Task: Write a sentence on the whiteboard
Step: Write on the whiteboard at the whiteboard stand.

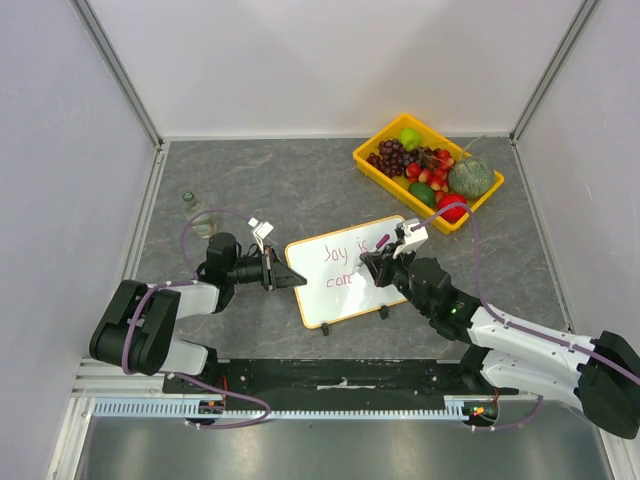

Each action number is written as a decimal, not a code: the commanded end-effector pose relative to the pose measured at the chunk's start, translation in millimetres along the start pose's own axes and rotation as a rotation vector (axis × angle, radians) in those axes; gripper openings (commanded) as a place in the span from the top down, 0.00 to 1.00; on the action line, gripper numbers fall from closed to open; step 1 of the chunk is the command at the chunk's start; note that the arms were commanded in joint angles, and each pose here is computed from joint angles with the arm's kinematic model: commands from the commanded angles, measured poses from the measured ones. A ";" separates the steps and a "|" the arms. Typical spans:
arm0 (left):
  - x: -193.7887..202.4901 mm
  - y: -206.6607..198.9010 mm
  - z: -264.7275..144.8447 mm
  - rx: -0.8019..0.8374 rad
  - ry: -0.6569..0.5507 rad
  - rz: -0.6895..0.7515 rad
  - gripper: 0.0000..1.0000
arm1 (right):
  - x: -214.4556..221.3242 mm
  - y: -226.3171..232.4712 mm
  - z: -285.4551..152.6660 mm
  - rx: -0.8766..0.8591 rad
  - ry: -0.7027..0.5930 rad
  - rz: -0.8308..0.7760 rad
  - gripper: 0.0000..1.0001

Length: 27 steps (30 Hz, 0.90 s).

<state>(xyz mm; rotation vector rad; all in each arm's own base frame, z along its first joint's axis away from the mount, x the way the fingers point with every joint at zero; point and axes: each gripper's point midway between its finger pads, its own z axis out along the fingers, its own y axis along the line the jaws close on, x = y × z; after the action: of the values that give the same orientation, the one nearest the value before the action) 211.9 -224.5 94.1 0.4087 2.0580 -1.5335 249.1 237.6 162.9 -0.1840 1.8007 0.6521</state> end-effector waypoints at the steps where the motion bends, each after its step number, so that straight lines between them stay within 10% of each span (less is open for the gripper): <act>1: -3.8 11.6 2.6 -0.050 -0.015 -0.005 0.98 | -1.2 -11.9 -2.4 0.050 -0.012 -0.013 1.00; 27: -3.5 11.4 2.4 -0.050 -0.015 -0.005 0.98 | -28.6 11.1 7.4 -0.014 -0.080 0.054 1.00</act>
<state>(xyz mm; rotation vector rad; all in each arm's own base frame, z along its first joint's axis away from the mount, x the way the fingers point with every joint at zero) 212.2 -224.8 94.5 0.4110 2.0572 -1.5360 250.7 240.5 163.2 -0.1767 1.8078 0.6579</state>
